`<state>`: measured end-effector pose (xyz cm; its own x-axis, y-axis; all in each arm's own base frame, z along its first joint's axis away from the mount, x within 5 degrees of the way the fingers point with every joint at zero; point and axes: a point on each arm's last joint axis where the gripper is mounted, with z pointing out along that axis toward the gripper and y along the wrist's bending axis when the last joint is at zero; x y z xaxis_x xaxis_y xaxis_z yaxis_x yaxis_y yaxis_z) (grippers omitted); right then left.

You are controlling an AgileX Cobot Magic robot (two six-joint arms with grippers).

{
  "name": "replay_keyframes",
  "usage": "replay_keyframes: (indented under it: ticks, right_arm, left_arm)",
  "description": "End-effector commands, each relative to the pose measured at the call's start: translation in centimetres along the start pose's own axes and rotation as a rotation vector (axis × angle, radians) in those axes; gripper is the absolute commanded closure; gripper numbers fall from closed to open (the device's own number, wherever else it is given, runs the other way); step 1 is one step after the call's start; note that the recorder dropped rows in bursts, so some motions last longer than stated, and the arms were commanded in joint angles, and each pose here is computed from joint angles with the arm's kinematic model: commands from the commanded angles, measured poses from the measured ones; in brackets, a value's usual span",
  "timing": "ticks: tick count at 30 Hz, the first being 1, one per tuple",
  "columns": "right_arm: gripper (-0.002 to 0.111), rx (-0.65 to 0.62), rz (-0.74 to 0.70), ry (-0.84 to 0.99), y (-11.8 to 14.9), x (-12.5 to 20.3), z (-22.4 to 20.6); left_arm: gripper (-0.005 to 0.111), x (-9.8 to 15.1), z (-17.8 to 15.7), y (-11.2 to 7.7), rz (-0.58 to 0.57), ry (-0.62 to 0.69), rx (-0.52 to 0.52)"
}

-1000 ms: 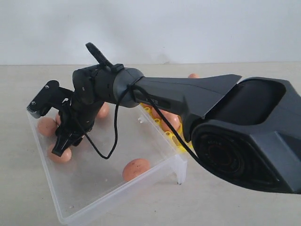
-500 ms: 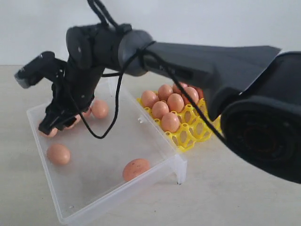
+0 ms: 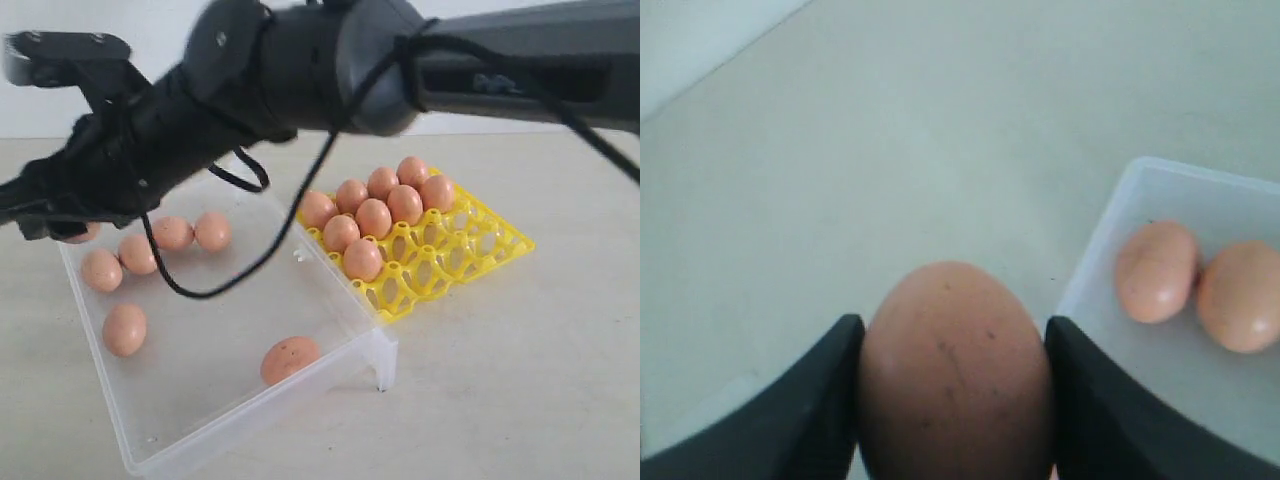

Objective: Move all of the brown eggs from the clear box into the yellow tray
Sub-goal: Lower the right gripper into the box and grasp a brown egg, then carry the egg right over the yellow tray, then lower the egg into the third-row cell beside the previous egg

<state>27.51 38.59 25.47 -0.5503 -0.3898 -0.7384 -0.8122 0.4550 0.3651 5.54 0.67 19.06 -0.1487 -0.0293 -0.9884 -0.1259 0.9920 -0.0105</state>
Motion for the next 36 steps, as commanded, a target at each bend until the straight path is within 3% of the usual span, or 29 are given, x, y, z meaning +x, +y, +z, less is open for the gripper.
replay_keyframes:
  ticks: [1,8,10,13,15,19,22,24,29,33,36]
  right_arm:
    - [0.109,0.381,0.059,-0.358,-1.2,3.5,-5.3]
    - [0.109,0.977,0.154,-0.863,-5.0,10.4,-16.1]
    - [0.109,1.073,0.217,-0.916,-7.0,11.6,-17.9]
    - [0.109,0.908,0.509,-0.76,-11.5,12.7,-18.2]
    - [0.109,0.758,0.575,-0.636,-15.0,12.9,-18.4]
    - [0.109,0.489,0.308,-0.411,-19.1,12.6,-19.7]
    - [0.109,0.02,0.166,-0.262,-19.1,12.5,-20.4]
    - [0.109,-0.116,0.108,-0.211,-19.9,12.7,-20.4]
    - [0.109,-0.065,0.134,-0.165,-21.9,13.6,-18.2]
    - [0.109,0.093,-0.004,-0.117,-23.0,14.1,-15.6]
    - [0.109,0.158,-0.034,-0.214,-23.7,13.6,-14.6]
  left_arm:
    - [0.111,-0.2,-0.1,0.0,-0.004,-0.007,0.005]
    - [0.111,-0.2,-0.1,0.0,-0.004,-0.007,0.005]
    - [0.111,-0.2,-0.1,0.0,-0.004,-0.007,0.005]
    - [0.111,-0.2,-0.1,0.0,-0.004,-0.007,0.005]
    - [0.111,-0.2,-0.1,0.0,-0.004,-0.007,0.005]
    - [0.111,-0.2,-0.1,0.0,-0.004,-0.007,0.005]
    - [0.111,-0.2,-0.1,0.0,-0.004,-0.007,0.005]
    - [0.111,-0.2,-0.1,0.0,-0.004,-0.007,0.005]
    - [0.111,-0.2,-0.1,0.0,-0.004,-0.007,0.005]
    - [0.111,-0.2,-0.1,0.0,-0.004,-0.007,0.005]
    - [0.111,-0.2,-0.1,0.0,-0.004,-0.007,0.005]
